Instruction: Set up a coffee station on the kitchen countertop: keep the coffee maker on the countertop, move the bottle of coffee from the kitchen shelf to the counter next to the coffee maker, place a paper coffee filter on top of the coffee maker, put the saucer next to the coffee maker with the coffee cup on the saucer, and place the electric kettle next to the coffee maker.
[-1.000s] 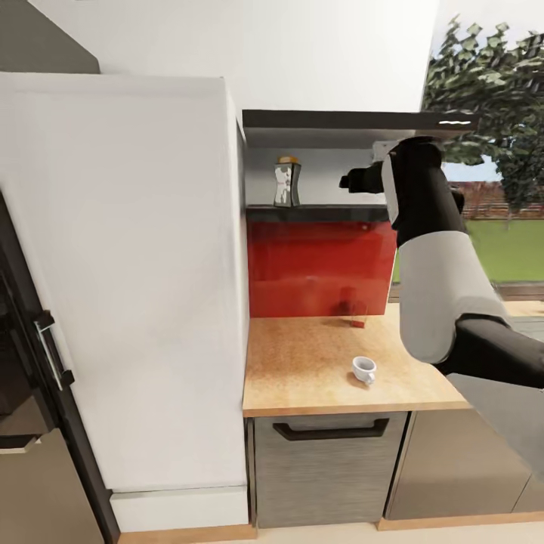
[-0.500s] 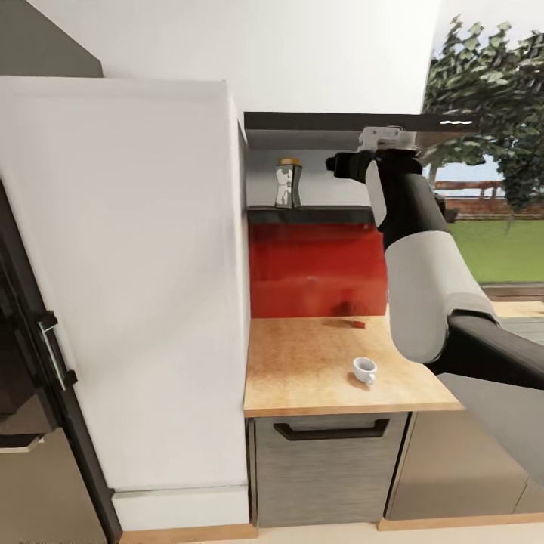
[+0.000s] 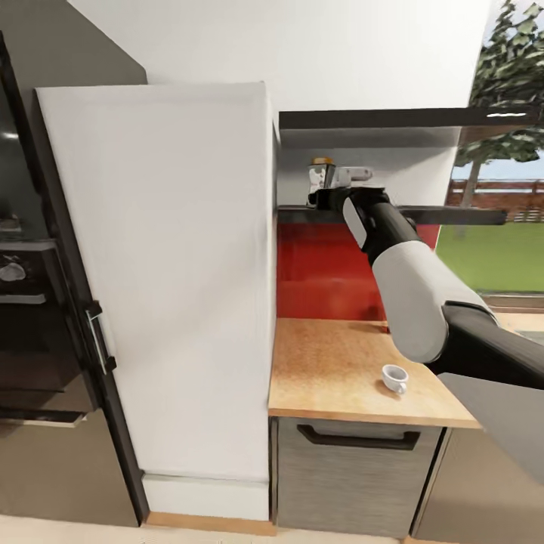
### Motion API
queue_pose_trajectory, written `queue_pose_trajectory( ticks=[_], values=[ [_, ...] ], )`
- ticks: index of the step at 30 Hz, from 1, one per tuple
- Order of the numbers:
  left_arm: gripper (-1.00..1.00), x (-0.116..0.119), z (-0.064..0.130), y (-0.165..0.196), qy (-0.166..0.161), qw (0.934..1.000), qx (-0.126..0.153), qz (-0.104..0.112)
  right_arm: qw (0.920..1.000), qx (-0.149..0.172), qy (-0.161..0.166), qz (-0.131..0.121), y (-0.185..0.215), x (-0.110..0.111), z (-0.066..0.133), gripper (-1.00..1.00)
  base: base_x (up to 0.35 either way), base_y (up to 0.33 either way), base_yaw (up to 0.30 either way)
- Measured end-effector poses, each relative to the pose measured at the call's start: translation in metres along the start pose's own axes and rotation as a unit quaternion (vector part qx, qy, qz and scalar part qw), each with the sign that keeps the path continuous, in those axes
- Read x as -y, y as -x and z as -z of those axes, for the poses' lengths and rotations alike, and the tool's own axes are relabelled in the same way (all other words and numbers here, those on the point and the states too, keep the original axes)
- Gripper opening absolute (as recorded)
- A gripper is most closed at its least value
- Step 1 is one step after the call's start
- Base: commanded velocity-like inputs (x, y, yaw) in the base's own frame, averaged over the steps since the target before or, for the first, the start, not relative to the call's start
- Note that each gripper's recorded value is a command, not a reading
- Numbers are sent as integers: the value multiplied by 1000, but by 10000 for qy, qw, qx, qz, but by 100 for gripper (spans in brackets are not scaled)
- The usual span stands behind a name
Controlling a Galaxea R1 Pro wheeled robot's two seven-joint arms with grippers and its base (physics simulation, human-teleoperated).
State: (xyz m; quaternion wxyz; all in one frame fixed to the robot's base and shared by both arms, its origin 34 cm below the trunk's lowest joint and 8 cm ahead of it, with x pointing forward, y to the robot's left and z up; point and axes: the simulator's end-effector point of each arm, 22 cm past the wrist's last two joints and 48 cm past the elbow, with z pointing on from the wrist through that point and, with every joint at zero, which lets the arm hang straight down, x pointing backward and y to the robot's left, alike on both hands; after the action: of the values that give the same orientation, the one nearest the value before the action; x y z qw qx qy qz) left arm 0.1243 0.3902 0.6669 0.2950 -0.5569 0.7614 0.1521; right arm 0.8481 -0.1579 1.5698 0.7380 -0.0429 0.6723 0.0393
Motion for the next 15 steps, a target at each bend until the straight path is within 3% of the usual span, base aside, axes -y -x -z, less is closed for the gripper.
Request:
queue_pose_trajectory(
  ticks=[9, 15],
  values=[
    [100, -1, 0, 0, 11, 10000, -2, 5, 9999, 58, -140, 3, 4, 7, 1, 100, 0, 0, 261],
    [100, -1, 0, 0, 15, 10000, -2, 9, 9986, 196, -496, -12, 13, 29, 3, 100, 0, 0, 66]
  ],
)
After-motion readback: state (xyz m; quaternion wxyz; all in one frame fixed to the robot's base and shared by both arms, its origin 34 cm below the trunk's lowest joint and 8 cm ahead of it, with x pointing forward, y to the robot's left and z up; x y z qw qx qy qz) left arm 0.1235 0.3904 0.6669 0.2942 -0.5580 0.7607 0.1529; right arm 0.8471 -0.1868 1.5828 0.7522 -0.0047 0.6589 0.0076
